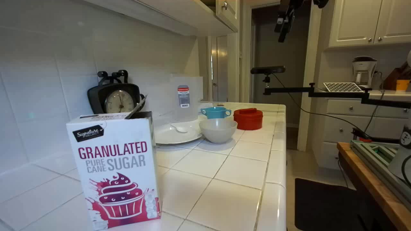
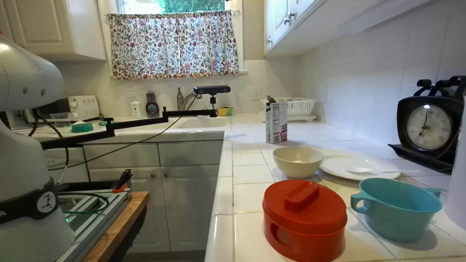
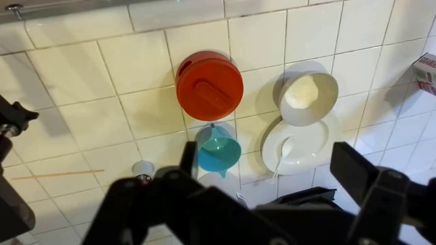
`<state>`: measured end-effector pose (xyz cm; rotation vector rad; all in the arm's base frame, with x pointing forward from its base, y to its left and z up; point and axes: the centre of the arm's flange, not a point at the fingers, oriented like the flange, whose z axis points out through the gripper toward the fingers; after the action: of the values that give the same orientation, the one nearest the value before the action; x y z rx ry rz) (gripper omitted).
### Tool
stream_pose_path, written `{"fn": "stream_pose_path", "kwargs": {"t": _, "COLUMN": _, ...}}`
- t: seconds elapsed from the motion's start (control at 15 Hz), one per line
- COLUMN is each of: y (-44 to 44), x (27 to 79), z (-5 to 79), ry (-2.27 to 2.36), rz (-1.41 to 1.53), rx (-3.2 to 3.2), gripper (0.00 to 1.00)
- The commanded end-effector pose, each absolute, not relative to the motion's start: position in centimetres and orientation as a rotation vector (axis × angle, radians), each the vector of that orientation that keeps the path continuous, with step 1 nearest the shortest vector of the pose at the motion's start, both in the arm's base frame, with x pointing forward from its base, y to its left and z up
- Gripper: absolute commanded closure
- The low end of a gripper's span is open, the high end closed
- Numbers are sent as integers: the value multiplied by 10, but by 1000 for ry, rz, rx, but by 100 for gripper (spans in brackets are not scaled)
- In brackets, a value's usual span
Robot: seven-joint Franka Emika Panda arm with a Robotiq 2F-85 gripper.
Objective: Use the napkin to wipe the white plate then place the napkin back
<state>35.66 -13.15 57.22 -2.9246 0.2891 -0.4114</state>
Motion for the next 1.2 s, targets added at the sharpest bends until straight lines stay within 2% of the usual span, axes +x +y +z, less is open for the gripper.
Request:
{"fn": "stream_pose_path", "kwargs": {"t": 0.0, "y": -131, "x": 357, "z": 572, "ry": 289, "rz": -411, "rx": -2925, "gripper": 0}}
{"fn": "stream_pose_path", "kwargs": {"t": 0.53, "y": -132, "x": 357, "z": 572, "ry": 289, "rz": -412, "rx": -2925, "gripper": 0}}
{"fn": "stream_pose_path", "kwargs": {"t": 0.8, "y": -150, "x": 416, "z": 538, "ry": 373, "rz": -496, "rx": -3005, "gripper": 0}}
{"fn": "stream_pose_path", "kwargs": {"t": 1.13, "y": -203, "x": 499, "z": 500, "ry": 426, "rz": -780, "rx": -3023, "gripper": 0}}
